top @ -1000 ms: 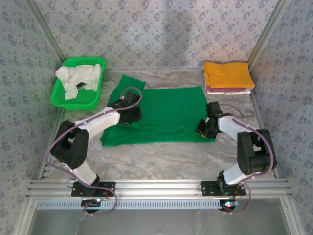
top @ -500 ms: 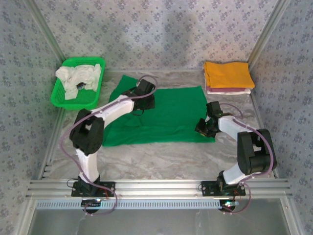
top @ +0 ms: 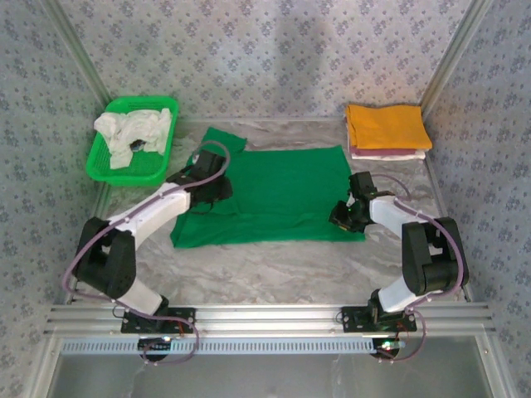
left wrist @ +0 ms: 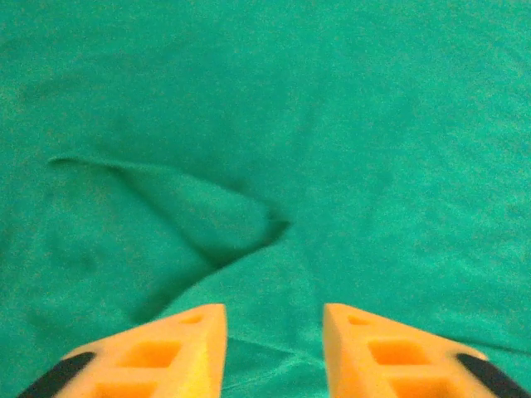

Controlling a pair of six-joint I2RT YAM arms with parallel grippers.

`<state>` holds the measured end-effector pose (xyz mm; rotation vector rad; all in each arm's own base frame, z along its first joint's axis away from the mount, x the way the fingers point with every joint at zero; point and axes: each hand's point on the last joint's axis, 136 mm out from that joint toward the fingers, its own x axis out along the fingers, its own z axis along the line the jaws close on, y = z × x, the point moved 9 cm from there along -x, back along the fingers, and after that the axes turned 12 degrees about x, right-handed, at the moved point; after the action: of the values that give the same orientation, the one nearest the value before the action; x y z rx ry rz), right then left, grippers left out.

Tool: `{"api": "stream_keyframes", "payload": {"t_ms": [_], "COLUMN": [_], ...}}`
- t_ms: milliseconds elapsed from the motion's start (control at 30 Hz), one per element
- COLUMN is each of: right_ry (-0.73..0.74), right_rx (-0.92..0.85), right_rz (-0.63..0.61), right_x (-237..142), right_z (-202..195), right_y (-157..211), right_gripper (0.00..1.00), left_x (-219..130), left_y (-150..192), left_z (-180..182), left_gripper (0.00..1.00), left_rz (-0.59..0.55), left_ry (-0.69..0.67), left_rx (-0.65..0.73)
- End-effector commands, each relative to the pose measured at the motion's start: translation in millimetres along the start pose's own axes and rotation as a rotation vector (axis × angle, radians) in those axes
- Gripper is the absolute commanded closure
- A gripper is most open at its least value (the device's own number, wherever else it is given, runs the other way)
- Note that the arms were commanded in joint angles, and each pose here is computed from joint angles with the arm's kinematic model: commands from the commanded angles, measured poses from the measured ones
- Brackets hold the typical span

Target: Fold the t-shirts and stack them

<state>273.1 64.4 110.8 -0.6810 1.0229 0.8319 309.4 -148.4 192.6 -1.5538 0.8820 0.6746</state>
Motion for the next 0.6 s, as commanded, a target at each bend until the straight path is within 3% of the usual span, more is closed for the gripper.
{"api": "stream_keyframes", "payload": {"t_ms": [0,267,367,433,500,567], "right_ry": [0.009,0.029,0.031,0.034,0.040,0.044], "right_rx": [-0.043,-0.044,-0.041,-0.040,-0.039,-0.039], "right_rz": [0.008,0.020,0.024,0.024,0.026,0.025], "right_x": [2,10,12,12,12,13], "right_z": [4,4,3,3,2,1], "right_y": [1,2,3,4,4,4], "right_gripper": [0.63,0.62,0.62,0.62,0.62,0.62], "left_x": [14,51,63,69,69,65], "left_y": [5,-6,-6,-6,-8,-12], "left_z": [12,5,9,12,12,8], "left_gripper": [0.60,0.51,0.53,0.63,0.86,0.91], "left_rz": [0.031,0.076,0.095,0.106,0.101,0.088], "left_ry": [0.031,0.060,0.039,0.032,0.035,0.039], "left_rx": [-0.048,-0.021,-0.019,-0.022,-0.019,-0.009]}}
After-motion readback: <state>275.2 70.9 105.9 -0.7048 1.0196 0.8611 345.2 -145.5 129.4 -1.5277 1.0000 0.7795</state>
